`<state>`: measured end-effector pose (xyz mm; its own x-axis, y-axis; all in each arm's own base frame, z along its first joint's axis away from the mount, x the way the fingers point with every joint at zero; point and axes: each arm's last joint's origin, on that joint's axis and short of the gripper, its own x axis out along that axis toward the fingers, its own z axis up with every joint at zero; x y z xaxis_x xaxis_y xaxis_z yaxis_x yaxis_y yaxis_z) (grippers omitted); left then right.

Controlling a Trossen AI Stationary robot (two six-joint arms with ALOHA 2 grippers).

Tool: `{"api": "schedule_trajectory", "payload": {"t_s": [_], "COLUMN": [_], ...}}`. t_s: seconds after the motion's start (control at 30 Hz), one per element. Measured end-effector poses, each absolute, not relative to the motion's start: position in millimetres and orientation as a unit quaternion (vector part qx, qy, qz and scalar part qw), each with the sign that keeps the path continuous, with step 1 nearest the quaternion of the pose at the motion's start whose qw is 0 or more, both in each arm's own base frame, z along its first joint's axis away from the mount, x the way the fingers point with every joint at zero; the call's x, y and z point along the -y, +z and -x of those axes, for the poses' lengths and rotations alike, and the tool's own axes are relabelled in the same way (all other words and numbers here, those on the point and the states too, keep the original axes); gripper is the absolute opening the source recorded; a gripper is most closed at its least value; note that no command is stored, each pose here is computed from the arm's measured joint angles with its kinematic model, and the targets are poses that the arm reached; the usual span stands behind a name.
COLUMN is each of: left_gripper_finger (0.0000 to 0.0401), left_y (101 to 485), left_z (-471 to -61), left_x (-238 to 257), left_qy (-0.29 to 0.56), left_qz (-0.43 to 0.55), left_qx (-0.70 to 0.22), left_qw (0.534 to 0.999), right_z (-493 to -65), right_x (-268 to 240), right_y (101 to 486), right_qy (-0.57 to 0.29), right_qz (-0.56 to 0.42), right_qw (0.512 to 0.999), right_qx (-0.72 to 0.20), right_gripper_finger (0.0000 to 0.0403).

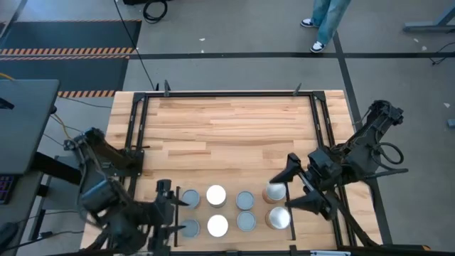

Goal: Pick and place cans onto a shelf
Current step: Put the small canned carrots on the shelf

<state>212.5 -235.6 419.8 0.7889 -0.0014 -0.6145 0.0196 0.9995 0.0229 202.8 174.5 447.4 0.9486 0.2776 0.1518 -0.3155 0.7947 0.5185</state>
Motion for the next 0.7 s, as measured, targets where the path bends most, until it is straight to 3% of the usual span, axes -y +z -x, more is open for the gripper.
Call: {"api": "schedule_trajectory", "payload": {"t_s": [0.17, 0.43, 0.7], "left_gripper_finger": [0.0207, 0.0089, 0.001], "left_y": [395.0, 405.5, 427.7], "left_z": [-227.9, -234.5, -207.2], "left_x": [204.7, 143.6, 73.8], "left_qy": [0.008, -0.041, 0.028], "left_qz": [-0.017, 0.052, 0.096], "left_qx": [-0.364, -0.247, -0.158], "left_qw": [0.931, 0.967, 0.982], "right_z": [-217.4, -239.4, -250.6], "right_x": [-154.8, -118.5, -79.9], "right_y": [446.2, 445.6, 451.2], "right_qy": [0.086, 0.017, -0.03], "right_qz": [-0.262, -0.254, -0.148], "right_qw": [0.96, 0.965, 0.984], "right_qx": [0.048, 0.063, 0.09], "right_gripper_finger": [0.0348, 0.0348, 0.0348]}}
